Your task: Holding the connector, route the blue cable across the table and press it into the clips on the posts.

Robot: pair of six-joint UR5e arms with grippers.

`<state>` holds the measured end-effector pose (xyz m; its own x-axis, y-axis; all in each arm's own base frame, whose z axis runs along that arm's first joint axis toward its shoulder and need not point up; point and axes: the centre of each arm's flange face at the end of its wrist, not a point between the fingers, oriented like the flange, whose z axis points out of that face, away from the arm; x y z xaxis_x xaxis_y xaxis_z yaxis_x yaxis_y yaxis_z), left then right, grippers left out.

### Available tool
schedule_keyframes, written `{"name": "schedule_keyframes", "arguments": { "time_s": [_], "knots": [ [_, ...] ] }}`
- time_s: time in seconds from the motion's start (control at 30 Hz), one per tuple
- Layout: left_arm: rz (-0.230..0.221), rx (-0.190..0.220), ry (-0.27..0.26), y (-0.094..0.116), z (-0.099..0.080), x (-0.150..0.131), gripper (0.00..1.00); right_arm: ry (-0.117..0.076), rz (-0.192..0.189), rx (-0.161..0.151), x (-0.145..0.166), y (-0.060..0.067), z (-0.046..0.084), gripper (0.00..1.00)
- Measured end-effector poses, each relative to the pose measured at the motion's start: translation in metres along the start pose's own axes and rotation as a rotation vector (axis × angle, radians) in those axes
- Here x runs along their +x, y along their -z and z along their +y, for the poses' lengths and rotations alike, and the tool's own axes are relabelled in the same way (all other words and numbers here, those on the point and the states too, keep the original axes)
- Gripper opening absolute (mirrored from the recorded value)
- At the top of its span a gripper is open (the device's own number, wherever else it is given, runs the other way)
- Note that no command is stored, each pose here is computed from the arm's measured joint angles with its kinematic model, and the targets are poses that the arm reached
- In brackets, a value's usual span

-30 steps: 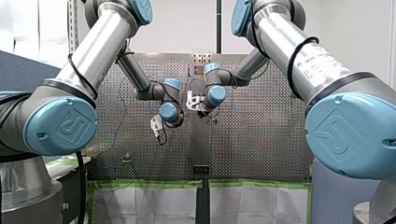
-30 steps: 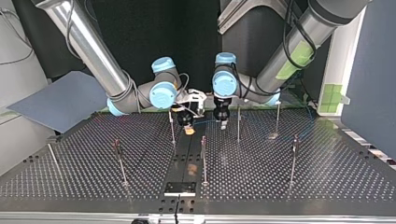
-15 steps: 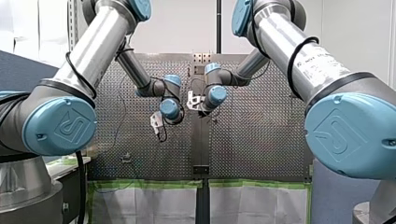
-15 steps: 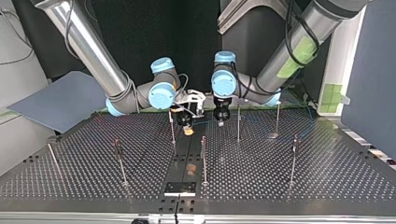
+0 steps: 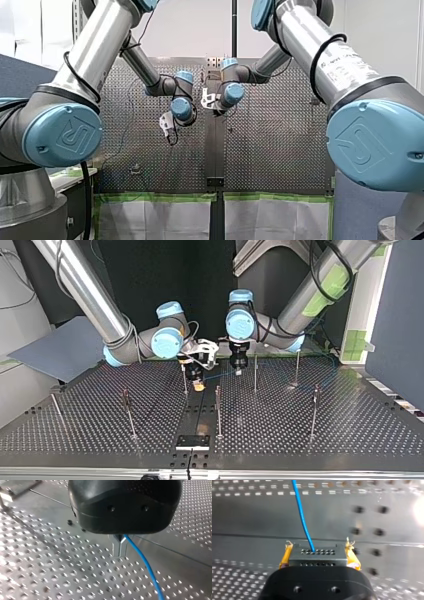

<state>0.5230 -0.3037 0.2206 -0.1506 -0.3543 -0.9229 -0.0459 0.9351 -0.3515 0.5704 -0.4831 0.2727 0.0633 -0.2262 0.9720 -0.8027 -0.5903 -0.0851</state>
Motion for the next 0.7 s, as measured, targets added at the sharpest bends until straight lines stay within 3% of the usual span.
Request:
{"name": "schedule_keyframes", "arguments": {
  "time_s": [0.47, 0.7],
  "knots": [
    [-0.041, 0.024, -0.004, 0.027, -0.015, -0.049, 0.00, -0.061, 0.069, 0.006, 0.079, 0.044, -0.003, 0.00],
    [-0.087, 0.039, 0.012, 0.037, -0.021, -0.081, 0.00, -0.072, 0.094, 0.007, 0.112, 0.067, -0.003, 0.00]
  ]
}}
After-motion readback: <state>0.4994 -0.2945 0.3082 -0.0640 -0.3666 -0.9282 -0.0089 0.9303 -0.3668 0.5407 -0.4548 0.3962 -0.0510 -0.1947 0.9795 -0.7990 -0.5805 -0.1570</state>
